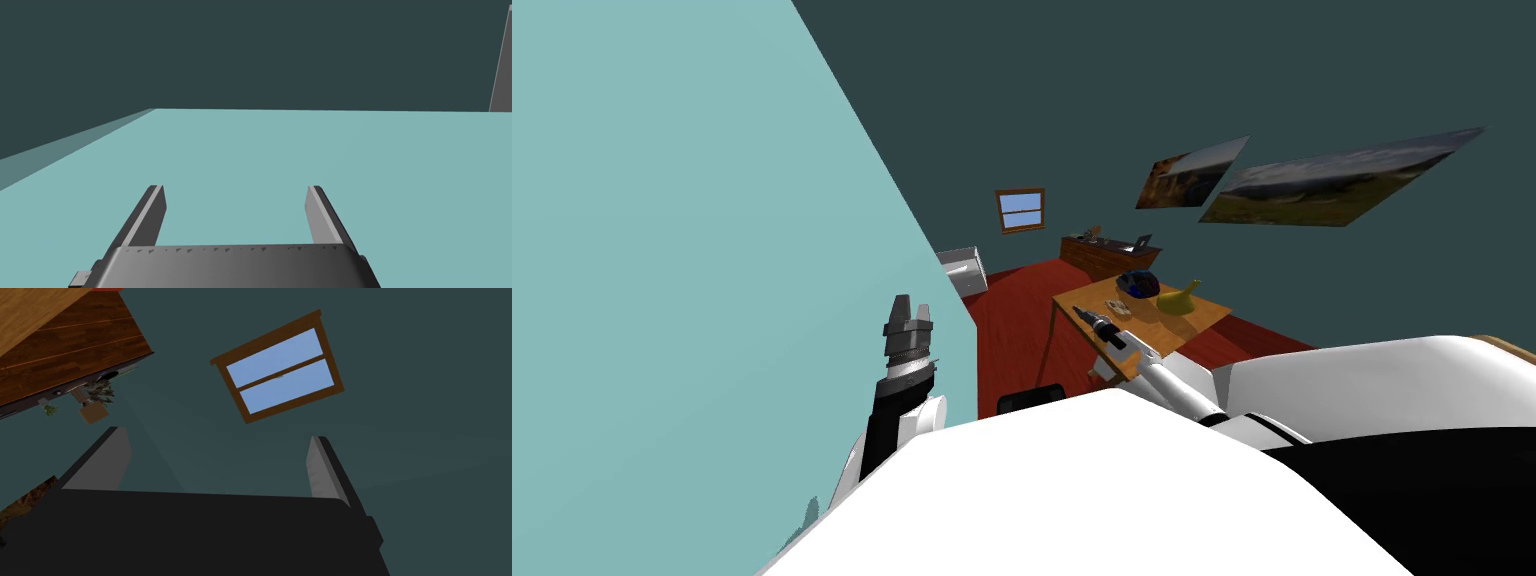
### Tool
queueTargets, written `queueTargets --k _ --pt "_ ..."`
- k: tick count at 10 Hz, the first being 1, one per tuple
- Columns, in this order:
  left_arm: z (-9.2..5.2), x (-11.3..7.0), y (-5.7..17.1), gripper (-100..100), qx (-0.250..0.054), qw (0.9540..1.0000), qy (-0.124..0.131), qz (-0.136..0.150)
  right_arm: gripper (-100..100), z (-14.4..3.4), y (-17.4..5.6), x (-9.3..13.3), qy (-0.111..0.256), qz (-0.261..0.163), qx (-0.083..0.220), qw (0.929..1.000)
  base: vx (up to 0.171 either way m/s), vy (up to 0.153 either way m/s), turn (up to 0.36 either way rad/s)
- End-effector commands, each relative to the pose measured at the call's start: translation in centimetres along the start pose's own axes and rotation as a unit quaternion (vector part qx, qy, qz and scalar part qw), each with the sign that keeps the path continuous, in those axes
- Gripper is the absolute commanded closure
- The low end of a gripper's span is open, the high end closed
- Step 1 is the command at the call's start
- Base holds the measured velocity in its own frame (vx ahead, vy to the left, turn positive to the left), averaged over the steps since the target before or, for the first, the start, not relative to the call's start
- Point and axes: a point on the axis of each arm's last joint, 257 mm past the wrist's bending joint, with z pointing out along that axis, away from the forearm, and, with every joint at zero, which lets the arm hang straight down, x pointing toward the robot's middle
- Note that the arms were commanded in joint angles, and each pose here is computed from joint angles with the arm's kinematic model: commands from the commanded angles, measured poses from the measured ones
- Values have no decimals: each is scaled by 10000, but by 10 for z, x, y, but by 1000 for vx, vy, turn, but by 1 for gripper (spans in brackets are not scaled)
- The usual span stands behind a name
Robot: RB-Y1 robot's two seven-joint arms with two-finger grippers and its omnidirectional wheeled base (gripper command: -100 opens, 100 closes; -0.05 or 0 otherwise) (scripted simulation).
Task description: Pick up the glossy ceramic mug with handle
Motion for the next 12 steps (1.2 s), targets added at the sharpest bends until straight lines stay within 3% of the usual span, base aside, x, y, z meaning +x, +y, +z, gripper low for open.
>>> queueTargets --k 1,4,7,8,9,11,12 --pt "0 0 0 0 0 10000 0 0 -100 0 -18 4 84 -168 177 9997 3 15 34" --pt "0 0 0 0 0 10000 0 0 -100 5 -51 2 253 -811 550 9949 5 21 59" --pt "0 0 0 0 0 10000 0 0 -100 0 -86 10 454 -1109 909 9886 11 17 51" --pt "0 0 0 0 0 10000 0 0 -100 -1 -103 9 552 -1406 1091 9825 10 19 66" --pt "0 0 0 0 0 10000 0 0 -100 -3 -108 11 585 -1403 1141 9818 8 12 31" --pt "0 0 0 0 0 10000 0 0 -100 -10 -146 11 831 -1956 1543 9649 18 15 71" --pt "0 0 0 0 0 10000 0 0 -100 -11 -149 13 853 -1954 1573 9643 17 13 30"
